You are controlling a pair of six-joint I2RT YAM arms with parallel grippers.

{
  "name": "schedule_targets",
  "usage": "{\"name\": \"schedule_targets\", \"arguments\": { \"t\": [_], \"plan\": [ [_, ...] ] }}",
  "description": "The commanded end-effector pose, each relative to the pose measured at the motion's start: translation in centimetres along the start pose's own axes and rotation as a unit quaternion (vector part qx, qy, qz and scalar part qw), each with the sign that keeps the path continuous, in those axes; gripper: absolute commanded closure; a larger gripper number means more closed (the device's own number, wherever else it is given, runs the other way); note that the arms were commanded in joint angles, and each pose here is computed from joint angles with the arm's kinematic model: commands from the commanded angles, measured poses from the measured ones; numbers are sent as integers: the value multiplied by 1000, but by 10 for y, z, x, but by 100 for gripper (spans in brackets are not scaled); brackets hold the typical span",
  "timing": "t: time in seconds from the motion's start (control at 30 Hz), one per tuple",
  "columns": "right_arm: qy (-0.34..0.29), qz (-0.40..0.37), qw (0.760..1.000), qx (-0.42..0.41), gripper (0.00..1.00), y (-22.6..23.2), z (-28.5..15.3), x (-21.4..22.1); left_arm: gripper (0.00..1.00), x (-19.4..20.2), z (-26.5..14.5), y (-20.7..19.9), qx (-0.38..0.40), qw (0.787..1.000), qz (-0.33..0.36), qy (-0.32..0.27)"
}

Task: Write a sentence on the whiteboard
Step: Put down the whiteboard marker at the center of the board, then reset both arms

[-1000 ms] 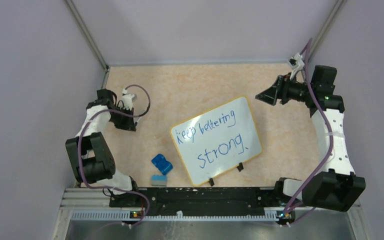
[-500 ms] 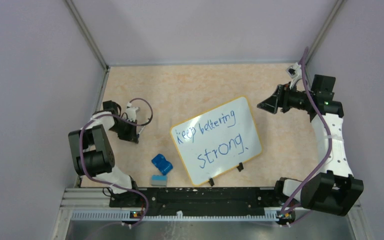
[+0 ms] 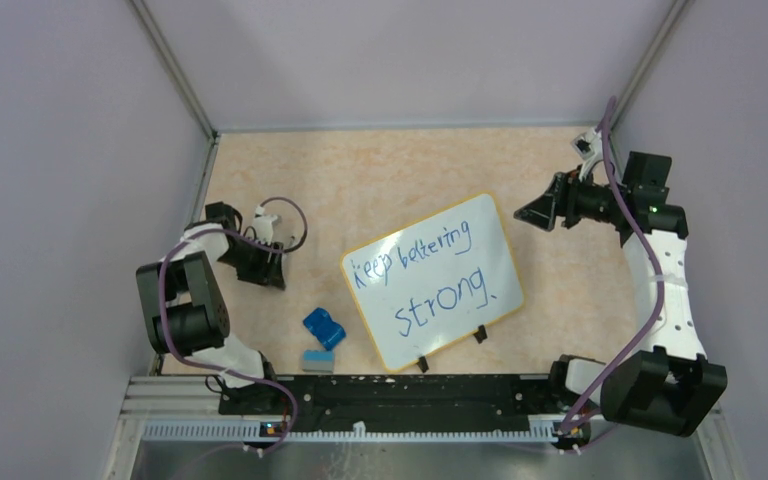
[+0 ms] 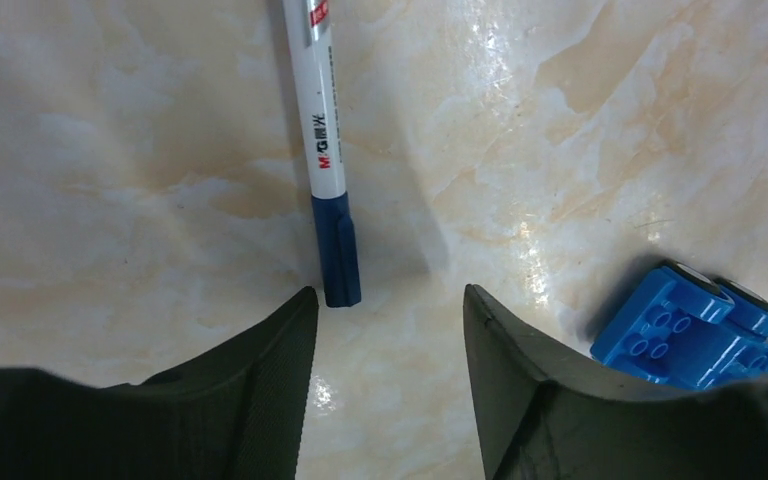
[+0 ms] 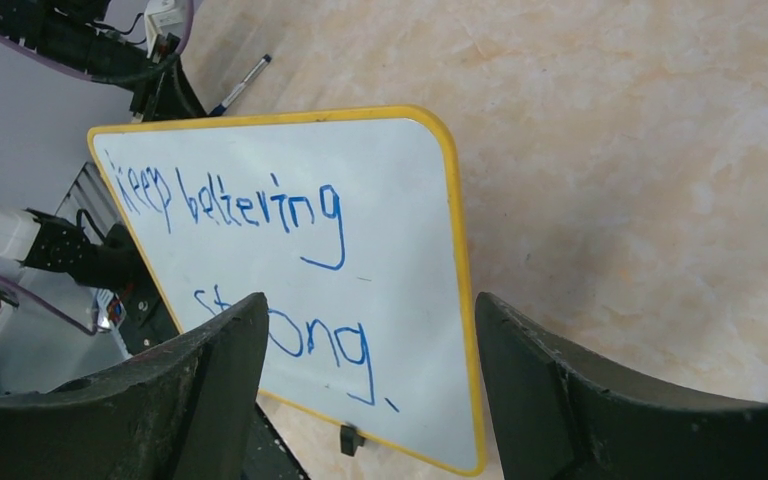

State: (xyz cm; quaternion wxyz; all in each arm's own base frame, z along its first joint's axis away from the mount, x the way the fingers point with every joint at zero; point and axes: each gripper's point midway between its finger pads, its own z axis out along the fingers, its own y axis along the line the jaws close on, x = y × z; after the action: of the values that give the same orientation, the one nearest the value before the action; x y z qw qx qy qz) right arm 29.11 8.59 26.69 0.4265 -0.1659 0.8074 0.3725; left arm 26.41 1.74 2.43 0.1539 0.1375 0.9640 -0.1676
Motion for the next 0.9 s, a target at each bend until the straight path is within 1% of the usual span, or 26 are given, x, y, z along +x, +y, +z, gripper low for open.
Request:
{"name": "schedule_targets", "arguments": {
  "t": [0.0, 0.03, 0.07, 0.1, 0.13, 0.2, 0.27, 0.37, 0.57, 0.77, 0.87],
  "plan": [
    [-8, -27, 1000, -1, 27, 7, -7, 0, 34, -6, -14, -9, 11, 1000, 0, -17],
    [-7, -27, 1000, 1, 27, 6, -7, 2, 26, -11, -18, -11, 12, 1000, -1, -24],
    [-6, -27, 1000, 2, 27, 6, -7, 2, 22, -17, -23, -14, 17, 999, 0, -33],
    [-7, -29, 1000, 3, 26, 6, -7, 1, 14, -26, -29, -17, 23, 999, 3, -45],
    [-7, -30, 1000, 4, 26, 5, -7, 0, 9, -35, -36, -21, 31, 998, 6, -58],
    [-8, -32, 999, 5, 26, 4, -7, -4, 2, -56, -50, -27, 44, 996, 9, -83],
    [-11, -36, 999, 6, 25, 3, -7, -11, 1, -78, -67, -33, 58, 992, 11, -108],
    [-17, -46, 999, 10, 21, 0, -8, -26, 1, -108, -89, -37, 70, 988, 17, -134],
    [-37, -63, 997, 18, 21, -3, -9, -65, 1, -171, -131, -39, 85, 977, 32, -192],
    [-54, -85, 993, 69, 20, -23, -17, -103, 1, -231, -174, -29, 54, 963, 32, -263],
    [-66, -69, 992, 87, 20, -42, -26, -118, 1, -247, -182, -21, 32, 956, 18, -292]
  ]
}}
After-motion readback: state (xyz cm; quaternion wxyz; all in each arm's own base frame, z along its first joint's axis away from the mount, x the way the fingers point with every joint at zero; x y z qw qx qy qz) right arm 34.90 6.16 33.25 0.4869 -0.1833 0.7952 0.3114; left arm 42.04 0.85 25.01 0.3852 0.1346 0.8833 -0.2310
